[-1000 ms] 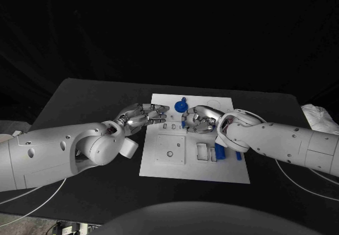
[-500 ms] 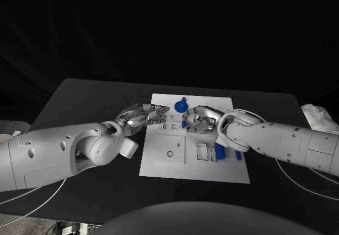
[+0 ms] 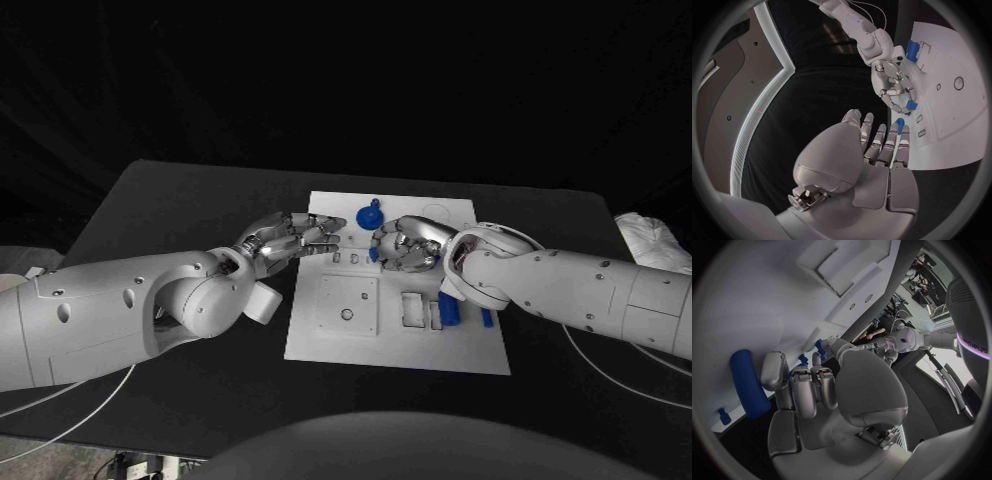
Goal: Assemble the parts on the task board
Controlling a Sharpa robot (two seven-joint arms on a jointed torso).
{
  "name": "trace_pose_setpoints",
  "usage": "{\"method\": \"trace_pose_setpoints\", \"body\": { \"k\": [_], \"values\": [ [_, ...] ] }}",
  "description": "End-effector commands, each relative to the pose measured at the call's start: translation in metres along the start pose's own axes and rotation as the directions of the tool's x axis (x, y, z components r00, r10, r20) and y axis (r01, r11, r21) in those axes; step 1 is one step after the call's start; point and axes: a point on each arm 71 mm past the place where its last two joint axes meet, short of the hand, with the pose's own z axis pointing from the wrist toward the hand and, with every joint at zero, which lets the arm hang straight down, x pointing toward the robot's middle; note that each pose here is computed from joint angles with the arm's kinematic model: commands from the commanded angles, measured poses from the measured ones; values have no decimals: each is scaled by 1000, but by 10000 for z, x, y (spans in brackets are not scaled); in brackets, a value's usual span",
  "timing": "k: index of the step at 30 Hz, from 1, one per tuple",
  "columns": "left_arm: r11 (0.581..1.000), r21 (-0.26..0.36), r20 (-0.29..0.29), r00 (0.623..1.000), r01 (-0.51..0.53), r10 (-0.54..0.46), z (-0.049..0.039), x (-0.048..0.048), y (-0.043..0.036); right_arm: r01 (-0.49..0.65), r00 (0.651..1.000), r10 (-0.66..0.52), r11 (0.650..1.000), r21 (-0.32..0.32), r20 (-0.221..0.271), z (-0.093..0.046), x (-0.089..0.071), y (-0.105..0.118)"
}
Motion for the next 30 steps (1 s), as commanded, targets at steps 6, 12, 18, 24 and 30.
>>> {"method": "trace_pose_setpoints", "body": {
  "k": [6, 12, 18, 24, 30],
  "values": [
    [1000, 1, -21, 1000, 2, -2, 3, 24, -3, 8, 1000, -9, 1000, -17, -12, 7, 30, 26],
    [1000, 0, -20, 1000, 2, -2, 3, 23, -2, 8, 1000, -9, 1000, -18, -16, 8, 33, 27],
    [1000, -1, -20, 1000, 2, -2, 4, 22, 2, 12, 1000, -13, 1000, -22, -17, 5, 32, 23],
    [1000, -2, -17, 1000, 1, -1, 5, 11, 4, 15, 1000, -15, 999, -33, -1, 0, 20, 27],
    [1000, -1, -16, 1000, 1, -1, 5, 8, 5, 7, 999, -4, 998, -63, 45, -14, -18, 40]
  ]
}}
